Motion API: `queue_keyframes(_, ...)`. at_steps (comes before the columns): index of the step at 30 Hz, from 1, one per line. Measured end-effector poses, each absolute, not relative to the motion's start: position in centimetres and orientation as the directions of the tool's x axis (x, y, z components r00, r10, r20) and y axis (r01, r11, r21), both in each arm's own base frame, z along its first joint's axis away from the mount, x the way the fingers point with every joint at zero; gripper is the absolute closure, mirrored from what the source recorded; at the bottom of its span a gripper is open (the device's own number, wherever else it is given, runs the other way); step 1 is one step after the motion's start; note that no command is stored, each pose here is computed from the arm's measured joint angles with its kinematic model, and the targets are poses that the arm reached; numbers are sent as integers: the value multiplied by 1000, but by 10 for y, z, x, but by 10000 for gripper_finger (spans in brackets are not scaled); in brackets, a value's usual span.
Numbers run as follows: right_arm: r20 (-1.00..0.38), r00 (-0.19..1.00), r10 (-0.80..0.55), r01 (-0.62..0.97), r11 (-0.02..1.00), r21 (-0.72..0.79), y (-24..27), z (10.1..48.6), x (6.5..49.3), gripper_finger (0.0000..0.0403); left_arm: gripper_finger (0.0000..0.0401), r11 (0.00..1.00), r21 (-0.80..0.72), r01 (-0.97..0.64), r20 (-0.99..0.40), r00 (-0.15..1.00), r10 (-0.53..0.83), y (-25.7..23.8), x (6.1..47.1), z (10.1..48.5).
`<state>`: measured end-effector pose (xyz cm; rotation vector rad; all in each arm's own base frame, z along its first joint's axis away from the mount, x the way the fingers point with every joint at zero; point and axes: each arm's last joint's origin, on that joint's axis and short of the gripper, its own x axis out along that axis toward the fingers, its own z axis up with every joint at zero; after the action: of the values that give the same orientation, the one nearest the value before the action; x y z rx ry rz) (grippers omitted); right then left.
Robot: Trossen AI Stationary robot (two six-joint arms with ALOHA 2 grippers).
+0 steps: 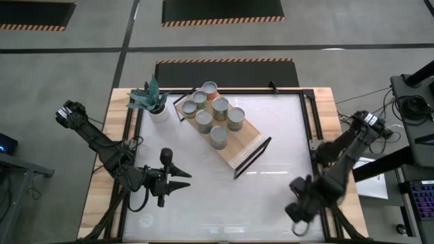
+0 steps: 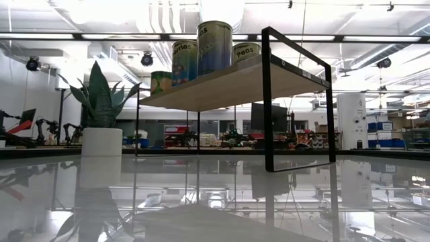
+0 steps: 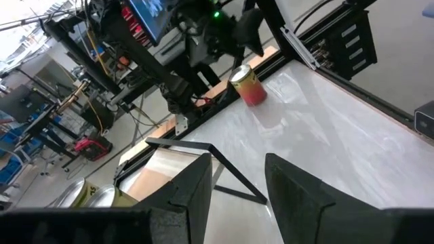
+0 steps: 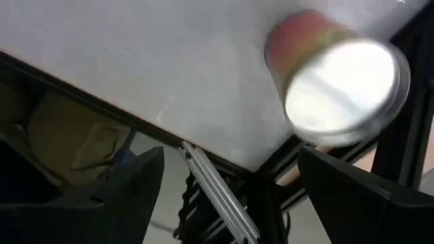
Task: Pick and place cans onto a shelf
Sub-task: Put the canned pineapple on the shelf
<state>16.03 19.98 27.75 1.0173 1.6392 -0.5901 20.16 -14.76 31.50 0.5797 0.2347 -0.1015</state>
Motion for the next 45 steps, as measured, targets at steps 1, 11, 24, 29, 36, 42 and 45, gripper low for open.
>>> queue_keyframes(1, -948, -68, 310, 857, 505, 104, 206, 277, 156, 78, 281, 832, 530, 161, -248, 968, -29, -148, 202, 315)
queue_keyframes(11, -978, -104, 179, 835, 550, 12, 238, 251, 137, 78, 281, 835, 527, 159, -245, 969, -29, -148, 202, 315)
queue_keyframes(24, -977, -184, 106, 796, 599, -85, 238, 253, 136, 78, 281, 849, 506, 154, -244, 969, -30, -148, 202, 315)
queue_keyframes(29, -988, -151, 12, 796, 594, -114, 232, 264, 135, 78, 281, 848, 507, 154, -245, 969, -30, -148, 202, 315)
queue_keyframes(36, -987, -152, -60, 743, 652, -154, 232, 250, 136, 90, 281, 848, 507, 155, -246, 969, -30, -148, 202, 315)
queue_keyframes(42, -976, -187, -115, 696, 685, -214, 238, 234, 139, 186, 281, 848, 507, 155, -247, 969, -30, -148, 202, 315)
queue_keyframes(45, -969, -202, -140, 683, 690, -242, 239, 229, 140, 248, 281, 848, 507, 155, -247, 969, -30, -148, 202, 315)
